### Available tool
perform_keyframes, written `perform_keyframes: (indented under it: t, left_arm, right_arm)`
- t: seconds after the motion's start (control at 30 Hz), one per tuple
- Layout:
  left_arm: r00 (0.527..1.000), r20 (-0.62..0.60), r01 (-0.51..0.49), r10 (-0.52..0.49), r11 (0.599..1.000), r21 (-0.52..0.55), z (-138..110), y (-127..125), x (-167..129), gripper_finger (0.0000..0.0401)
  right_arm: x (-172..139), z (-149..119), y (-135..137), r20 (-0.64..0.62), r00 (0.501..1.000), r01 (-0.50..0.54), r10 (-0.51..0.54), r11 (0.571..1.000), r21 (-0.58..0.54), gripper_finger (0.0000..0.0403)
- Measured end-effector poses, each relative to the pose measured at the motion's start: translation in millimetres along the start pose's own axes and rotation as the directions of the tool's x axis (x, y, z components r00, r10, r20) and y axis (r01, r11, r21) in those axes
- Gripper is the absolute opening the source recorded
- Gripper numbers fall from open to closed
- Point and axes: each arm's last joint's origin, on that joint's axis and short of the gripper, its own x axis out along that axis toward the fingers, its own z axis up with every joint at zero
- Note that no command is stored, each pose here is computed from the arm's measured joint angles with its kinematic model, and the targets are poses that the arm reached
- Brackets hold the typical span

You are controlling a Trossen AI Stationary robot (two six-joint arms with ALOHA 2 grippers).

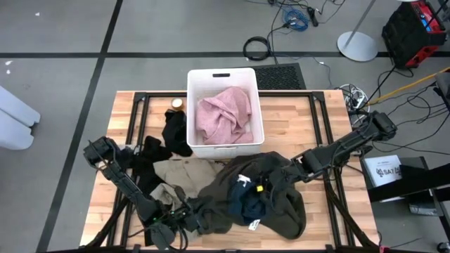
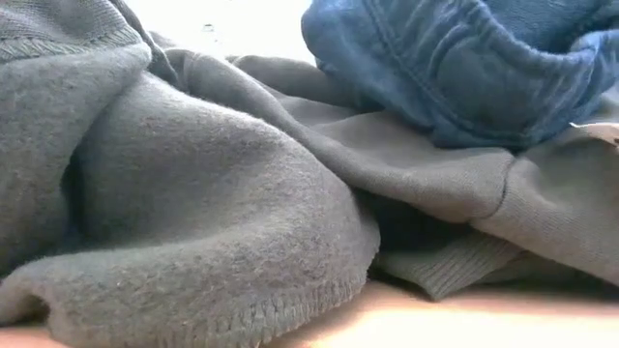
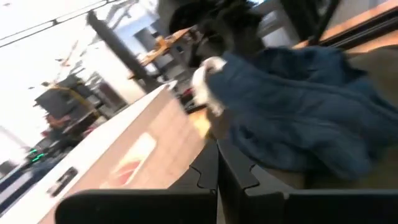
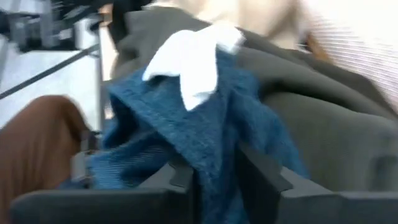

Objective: Fold laundry
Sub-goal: Fold the dark blue short pants

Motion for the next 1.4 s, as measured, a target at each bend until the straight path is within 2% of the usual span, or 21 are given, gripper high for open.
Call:
perform_keyframes:
  t: [0.1, 0.2, 0.33, 0.47, 0.67, 0.87, 1.0, 1.13, 1.4]
  left_arm:
    - [0.981, 0.063, 0.181, -0.181, 0.983, 0.005, 1, -5, 3, 0.0003]
    - [0.927, 0.118, 0.357, -0.357, 0.934, 0.021, 2, -8, 12, 0.0015]
    - [0.902, 0.111, 0.414, -0.417, 0.909, 0.051, -2, -9, 20, 0.0039]
    - [0.878, 0.048, 0.466, -0.475, 0.874, 0.135, -11, -11, 25, 0.0069]
    - [0.82, 0.038, 0.56, -0.571, 0.815, 0.147, -21, -17, 43, 0.0143]
    - [0.835, 0.093, 0.536, -0.543, 0.84, 0.087, -16, -12, 55, 0.0235]
    - [0.836, 0.152, 0.509, -0.528, 0.848, 0.147, -9, -10, 54, 0.0278]
    - [0.841, 0.148, 0.5, -0.521, 0.852, 0.156, -10, -9, 57, 0.0296]
    - [0.856, 0.111, 0.496, -0.505, 0.863, 0.099, -17, -1, 78, 0.0299]
  right_arm:
    - [0, -1, -7, -0.007, 0.997, 0.077, -0.077, 0.996, 0.041, 0.0127]
    - [0, -3, -12, -0.042, 0.993, 0.117, -0.115, 0.991, 0.06, 0.0153]
    - [0, -5, -12, -0.066, 0.992, 0.108, -0.104, 0.992, 0.064, 0.0178]
    - [-1, -5, -12, -0.069, 0.993, 0.105, -0.1, 0.992, 0.066, 0.0188]
    - [-1, -5, -12, -0.066, 0.993, 0.106, -0.102, 0.992, 0.067, 0.0188]
    - [-1, -5, -12, -0.066, 0.993, 0.107, -0.103, 0.992, 0.065, 0.0188]
    - [-1, -5, -12, -0.066, 0.992, 0.108, -0.103, 0.992, 0.066, 0.0188]
    - [-1, -5, -12, -0.066, 0.993, 0.107, -0.103, 0.992, 0.066, 0.0187]
    - [-1, -5, -12, -0.066, 0.993, 0.107, -0.103, 0.992, 0.067, 0.0187]
